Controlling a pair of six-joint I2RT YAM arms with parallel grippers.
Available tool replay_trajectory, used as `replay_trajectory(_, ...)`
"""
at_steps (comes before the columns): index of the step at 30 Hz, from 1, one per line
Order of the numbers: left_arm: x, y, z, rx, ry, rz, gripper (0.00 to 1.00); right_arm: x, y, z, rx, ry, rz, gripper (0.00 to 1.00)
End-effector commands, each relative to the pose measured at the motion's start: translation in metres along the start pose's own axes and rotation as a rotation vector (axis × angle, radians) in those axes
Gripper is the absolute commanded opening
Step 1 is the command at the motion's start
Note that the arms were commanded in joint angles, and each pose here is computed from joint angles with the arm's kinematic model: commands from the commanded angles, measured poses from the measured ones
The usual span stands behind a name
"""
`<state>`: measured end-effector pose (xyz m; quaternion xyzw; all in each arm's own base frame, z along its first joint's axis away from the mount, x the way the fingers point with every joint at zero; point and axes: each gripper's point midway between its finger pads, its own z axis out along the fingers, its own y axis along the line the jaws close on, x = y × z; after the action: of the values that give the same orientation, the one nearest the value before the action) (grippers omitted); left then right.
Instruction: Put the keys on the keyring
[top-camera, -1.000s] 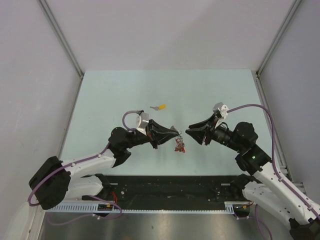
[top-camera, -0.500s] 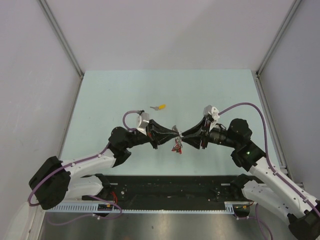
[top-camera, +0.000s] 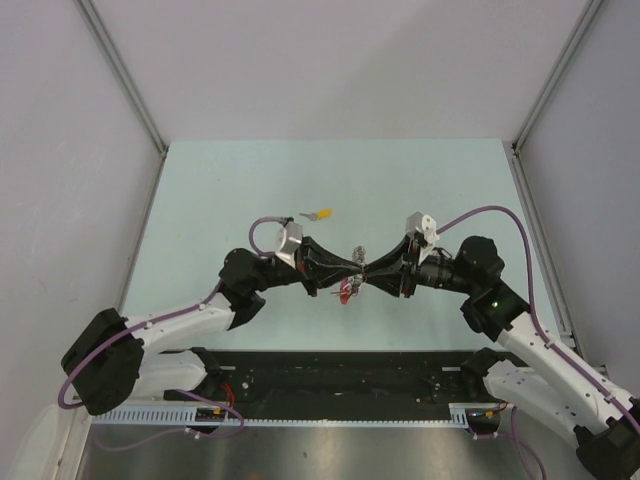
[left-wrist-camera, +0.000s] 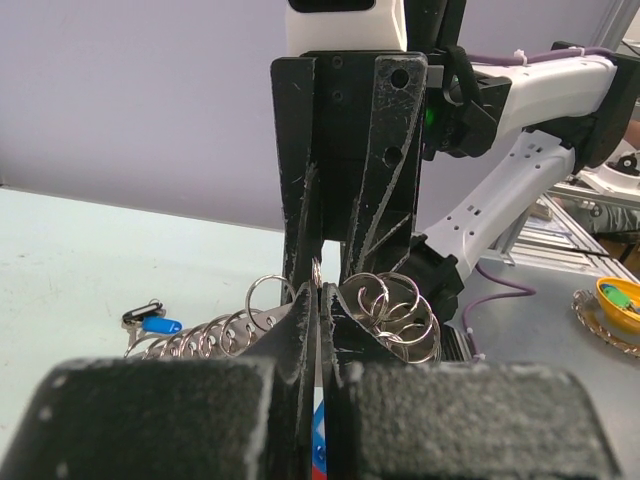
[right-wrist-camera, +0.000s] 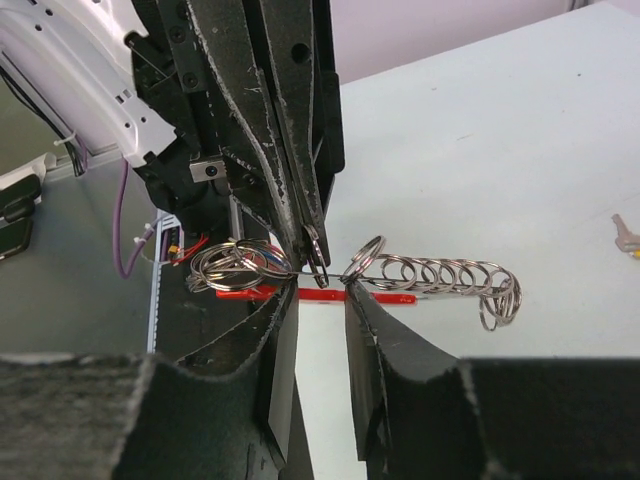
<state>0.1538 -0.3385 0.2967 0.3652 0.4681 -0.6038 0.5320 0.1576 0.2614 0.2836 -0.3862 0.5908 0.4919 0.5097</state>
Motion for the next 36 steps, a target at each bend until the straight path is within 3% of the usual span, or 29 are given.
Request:
replay_trajectory(1, -0.023, -0.014, 0.009, 0.076, -0.04, 0.036, 0.0, -0.036, 0.01, -0.001, -0.038, -0.089, -0.109, 0.28)
replay_trajectory(11, -0.012, -0.014, 0.01, 0.097, 0.008, 0.019, 0.0, -0.045, 0.016, -0.005, -0.052, -0.117, -0.132, 0.21)
replay_trajectory(28, -0.016, -0.012, 0.007, 0.08, 0.011, 0.039, 0.0, -0.047, 0.011, -0.011, -0.008, -0.122, -0.14, 0.26)
replay_trajectory(36, -0.021, -0.013, 0.008, 0.08, -0.018, 0.034, 0.0, -0.039, 0.012, -0.008, -0.036, -0.095, -0.131, 0.16)
